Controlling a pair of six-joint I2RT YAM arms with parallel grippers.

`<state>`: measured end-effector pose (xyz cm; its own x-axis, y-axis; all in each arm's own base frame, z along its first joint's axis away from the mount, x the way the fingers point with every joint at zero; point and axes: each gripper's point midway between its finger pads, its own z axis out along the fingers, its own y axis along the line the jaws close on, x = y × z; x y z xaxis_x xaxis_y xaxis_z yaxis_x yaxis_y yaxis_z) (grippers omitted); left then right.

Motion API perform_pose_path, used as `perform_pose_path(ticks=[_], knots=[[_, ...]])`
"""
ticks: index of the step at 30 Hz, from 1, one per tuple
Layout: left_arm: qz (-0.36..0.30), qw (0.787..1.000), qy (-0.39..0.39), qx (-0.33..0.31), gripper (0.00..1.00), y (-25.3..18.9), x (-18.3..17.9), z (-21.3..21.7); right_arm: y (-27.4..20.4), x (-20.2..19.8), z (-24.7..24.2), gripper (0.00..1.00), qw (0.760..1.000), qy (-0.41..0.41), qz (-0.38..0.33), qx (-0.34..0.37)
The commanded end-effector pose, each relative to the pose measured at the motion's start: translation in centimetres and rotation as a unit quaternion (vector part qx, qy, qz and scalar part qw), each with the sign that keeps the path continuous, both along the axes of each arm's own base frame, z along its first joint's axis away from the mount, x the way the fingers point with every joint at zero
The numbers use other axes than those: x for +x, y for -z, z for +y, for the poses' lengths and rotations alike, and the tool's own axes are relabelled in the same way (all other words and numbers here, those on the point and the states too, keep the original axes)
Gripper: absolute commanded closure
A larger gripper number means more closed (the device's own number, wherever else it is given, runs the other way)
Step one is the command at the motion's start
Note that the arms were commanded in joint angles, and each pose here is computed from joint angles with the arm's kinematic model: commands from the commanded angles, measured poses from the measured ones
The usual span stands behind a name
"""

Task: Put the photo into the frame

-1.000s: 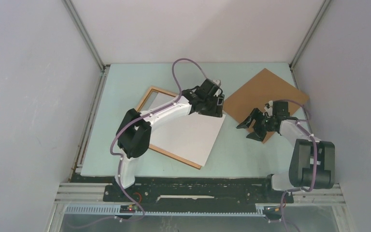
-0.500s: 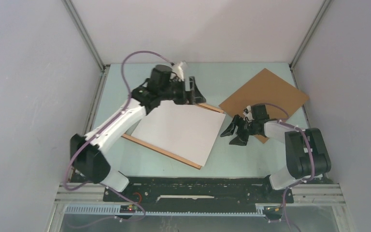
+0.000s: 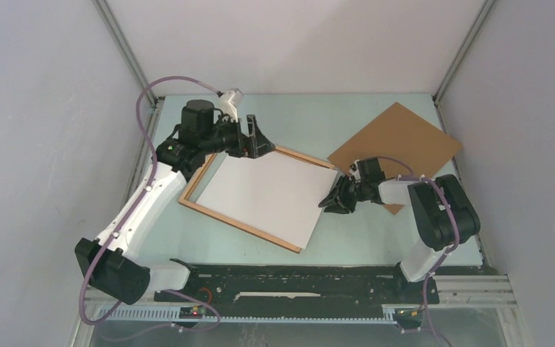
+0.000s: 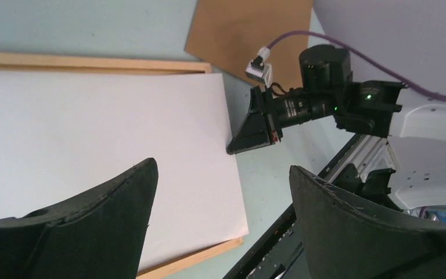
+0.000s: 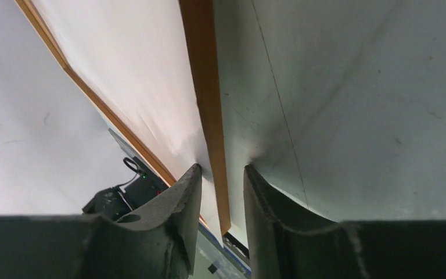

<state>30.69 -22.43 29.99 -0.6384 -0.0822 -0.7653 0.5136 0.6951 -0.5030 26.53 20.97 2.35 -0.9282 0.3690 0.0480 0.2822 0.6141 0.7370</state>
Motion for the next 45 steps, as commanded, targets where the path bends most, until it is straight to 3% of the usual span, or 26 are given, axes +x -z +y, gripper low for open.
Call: perform_pose_path(ticks=[1,8,18,31,33,41,45], knots=[[-0.007,1.000,0.012,0.009,0.09,1.7,-0.3,0.2,-0.9,1.5,1.4,0.65,1.000,0.010,-0.016,-0.002],[0.007,1.000,-0.004,0.011,0.10,3.4,-0.1,0.9,-2.9,1.4,2.8,0.86,1.000,0.007,-0.023,-0.013],[0.004,1.000,-0.011,-0.001,0.12,3.0,-0.1,1.4,-4.4,3.7,5.2,0.88,0.999,0.023,-0.043,-0.002],[0.006,1.000,-0.006,-0.019,0.12,2.9,-0.3,1.3,-2.7,4.2,6.3,0.85,0.998,0.009,-0.042,-0.034],[0.004,1.000,-0.005,-0.022,0.12,2.8,-0.4,1.2,-2.7,4.3,6.1,0.82,0.998,0.006,-0.045,-0.046],[0.000,0.999,-0.001,-0.033,0.12,2.4,-0.5,1.1,-3.4,2.8,4.5,0.34,0.988,-0.017,-0.057,-0.145],[0.001,0.999,-0.007,-0.041,0.12,2.7,-0.5,1.2,-4.3,1.9,1.9,0.18,0.972,-0.025,-0.073,-0.223]])
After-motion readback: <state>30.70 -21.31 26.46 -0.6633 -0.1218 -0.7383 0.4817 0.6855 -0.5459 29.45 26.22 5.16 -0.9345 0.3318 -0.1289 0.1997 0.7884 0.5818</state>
